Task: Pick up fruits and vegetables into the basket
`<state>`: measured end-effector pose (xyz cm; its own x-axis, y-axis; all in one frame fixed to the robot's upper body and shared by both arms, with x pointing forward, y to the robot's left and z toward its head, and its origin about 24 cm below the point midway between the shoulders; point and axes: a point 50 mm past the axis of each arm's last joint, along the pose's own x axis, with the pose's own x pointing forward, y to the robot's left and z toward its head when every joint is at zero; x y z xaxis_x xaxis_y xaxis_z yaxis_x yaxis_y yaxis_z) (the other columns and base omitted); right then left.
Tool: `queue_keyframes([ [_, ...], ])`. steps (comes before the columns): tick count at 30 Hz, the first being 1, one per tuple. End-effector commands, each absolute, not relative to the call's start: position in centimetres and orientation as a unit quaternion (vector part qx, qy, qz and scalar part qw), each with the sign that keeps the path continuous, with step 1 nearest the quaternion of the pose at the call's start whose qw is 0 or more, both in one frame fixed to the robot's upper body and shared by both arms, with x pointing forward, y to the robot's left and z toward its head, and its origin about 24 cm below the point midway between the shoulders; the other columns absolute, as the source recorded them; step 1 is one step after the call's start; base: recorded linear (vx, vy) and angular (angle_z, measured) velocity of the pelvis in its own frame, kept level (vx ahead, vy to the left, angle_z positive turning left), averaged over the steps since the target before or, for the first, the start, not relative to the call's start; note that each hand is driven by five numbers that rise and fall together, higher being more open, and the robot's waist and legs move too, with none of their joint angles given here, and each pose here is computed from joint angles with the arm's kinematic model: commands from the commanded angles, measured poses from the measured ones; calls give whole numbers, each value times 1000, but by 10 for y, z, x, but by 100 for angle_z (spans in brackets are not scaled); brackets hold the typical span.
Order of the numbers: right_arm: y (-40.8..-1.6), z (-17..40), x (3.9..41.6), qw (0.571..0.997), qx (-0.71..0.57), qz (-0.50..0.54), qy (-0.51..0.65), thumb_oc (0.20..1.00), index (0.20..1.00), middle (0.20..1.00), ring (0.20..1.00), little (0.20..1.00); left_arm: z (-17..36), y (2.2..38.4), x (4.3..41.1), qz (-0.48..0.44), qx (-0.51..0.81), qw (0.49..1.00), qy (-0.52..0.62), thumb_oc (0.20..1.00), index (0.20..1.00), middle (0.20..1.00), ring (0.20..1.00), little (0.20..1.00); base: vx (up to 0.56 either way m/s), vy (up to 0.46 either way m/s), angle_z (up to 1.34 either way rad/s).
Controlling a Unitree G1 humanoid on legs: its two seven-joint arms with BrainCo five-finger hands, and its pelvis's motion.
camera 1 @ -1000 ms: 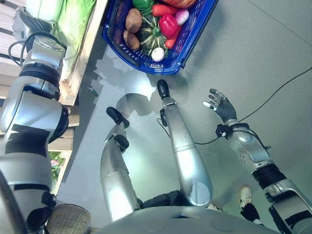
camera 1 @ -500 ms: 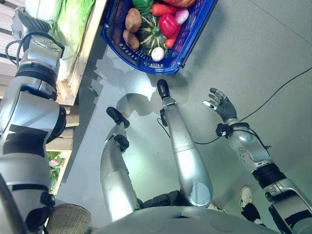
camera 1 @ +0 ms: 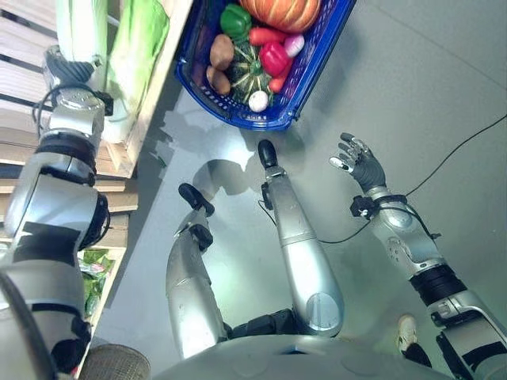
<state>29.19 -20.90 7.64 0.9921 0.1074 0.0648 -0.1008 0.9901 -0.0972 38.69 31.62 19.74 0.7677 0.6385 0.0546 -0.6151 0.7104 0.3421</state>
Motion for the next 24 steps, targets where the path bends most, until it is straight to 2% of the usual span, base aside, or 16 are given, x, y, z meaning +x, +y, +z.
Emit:
queue_keyframes([
  [1,-211,83,277,994,-62,56,-77,1000,1000,1000,1000,1000,151,301,384,303,100,946,55,200,200,200,200,200,17,41,11],
  [8,-215,106,272,986,-78,75,-126,1000,1000,1000,1000,1000,144,312,368,300,88,950,14,200,200,200,200,200,21,30,7],
  [15,-214,142,279,972,-95,105,-187,1000,1000,1000,1000,1000,137,308,354,284,104,952,-38,200,200,200,200,200,25,22,10],
  [24,-193,185,294,960,-13,148,-237,1000,1000,1000,1000,1000,162,292,341,237,226,933,-148,200,200,200,200,200,33,-46,13],
])
